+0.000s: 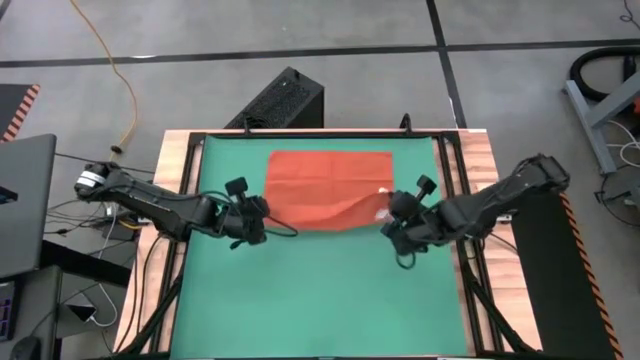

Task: Roll towel into tight, uniform cylinder
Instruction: Fold the orange towel

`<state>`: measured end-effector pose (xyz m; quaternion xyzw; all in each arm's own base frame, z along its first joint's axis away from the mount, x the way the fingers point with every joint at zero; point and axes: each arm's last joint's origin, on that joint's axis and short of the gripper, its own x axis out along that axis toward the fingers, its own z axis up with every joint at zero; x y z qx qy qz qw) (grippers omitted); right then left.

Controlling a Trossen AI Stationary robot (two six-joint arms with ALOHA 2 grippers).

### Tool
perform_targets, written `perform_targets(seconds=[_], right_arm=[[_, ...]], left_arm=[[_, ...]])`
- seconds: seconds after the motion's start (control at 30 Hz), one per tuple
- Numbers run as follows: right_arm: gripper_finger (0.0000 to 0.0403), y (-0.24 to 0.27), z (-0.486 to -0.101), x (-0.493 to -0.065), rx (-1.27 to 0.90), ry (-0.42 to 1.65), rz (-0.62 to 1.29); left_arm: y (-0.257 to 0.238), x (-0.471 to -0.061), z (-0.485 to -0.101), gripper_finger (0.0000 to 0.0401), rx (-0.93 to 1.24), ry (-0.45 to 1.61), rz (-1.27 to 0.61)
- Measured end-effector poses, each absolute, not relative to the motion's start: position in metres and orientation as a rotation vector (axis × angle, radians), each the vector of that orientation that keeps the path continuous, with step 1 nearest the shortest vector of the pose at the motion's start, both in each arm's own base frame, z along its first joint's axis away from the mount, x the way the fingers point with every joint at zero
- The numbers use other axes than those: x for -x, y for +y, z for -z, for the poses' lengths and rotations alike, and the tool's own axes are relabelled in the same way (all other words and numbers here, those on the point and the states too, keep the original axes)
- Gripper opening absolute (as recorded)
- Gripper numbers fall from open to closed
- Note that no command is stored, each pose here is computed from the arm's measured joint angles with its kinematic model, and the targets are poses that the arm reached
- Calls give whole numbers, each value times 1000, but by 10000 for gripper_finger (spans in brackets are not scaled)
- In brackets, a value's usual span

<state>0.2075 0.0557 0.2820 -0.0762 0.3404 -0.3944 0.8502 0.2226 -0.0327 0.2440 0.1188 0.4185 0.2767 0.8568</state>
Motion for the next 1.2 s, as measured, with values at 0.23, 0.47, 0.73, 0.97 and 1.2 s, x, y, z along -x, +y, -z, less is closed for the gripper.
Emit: perform_targets(seconds=[0.23, 0.47, 0.73, 0.97, 1.2], right_arm=[[0, 12, -265, -225, 247, 889, 1000], [0, -19, -256, -235, 306, 1008, 1068], [0, -39, -260, -242, 323, 999, 1076], [0, -55, -257, -241, 282, 1051, 1090], [0, -70, -256, -238, 250, 1082, 1111]], left_arm=[[-12, -230, -248, 0, -346, 851, -661], [19, -237, -252, 0, -373, 869, -692], [53, -238, -254, 0, -311, 879, -670], [74, -233, -238, 0, -315, 878, -697], [87, -227, -227, 0, -328, 880, -714]])
